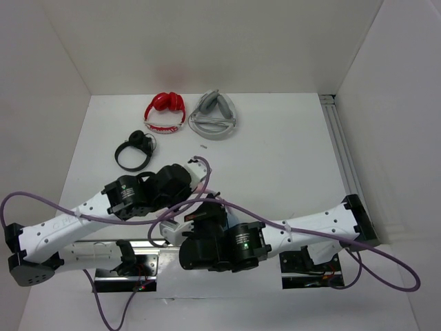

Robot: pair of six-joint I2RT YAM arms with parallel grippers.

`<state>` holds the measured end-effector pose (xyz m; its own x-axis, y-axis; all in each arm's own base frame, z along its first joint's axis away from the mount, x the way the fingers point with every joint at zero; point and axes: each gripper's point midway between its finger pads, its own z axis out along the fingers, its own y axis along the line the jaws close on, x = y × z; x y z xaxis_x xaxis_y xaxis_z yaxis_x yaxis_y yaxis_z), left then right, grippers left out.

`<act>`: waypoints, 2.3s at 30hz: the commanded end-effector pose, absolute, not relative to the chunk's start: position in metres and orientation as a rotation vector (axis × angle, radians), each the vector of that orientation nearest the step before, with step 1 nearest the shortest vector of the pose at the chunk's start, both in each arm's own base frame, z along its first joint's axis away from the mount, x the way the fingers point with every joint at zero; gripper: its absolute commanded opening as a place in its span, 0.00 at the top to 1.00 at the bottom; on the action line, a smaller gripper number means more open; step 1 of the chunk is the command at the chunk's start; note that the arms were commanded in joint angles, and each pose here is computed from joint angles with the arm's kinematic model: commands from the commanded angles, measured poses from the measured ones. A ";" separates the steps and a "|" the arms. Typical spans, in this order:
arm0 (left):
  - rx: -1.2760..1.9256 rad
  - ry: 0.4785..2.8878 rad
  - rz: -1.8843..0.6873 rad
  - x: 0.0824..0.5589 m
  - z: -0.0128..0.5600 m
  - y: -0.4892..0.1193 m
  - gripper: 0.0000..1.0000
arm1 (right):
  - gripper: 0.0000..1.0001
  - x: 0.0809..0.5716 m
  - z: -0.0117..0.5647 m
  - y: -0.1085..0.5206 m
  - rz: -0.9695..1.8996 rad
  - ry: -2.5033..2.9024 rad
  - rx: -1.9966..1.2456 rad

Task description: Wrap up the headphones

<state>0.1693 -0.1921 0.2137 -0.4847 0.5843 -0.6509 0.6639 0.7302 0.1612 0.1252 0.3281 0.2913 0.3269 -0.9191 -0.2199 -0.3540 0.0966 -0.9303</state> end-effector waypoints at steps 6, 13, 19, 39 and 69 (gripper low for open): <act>0.983 2.111 -0.316 0.149 0.258 -0.193 1.00 | 0.95 0.130 0.316 0.304 -0.477 1.304 -1.370; 0.999 2.115 -0.341 0.144 0.264 -0.192 1.00 | 0.94 0.139 0.317 0.289 -0.479 1.317 -1.320; 1.044 2.108 -0.379 0.138 0.263 -0.196 1.00 | 0.95 0.145 0.324 0.280 -0.502 1.299 -1.294; 1.020 2.063 -0.423 0.133 0.284 -0.189 1.00 | 0.81 0.165 0.314 0.275 -0.454 1.356 -1.246; 0.837 2.106 -0.207 0.162 0.286 -0.170 1.00 | 0.53 0.215 0.328 0.227 -0.447 1.444 -0.998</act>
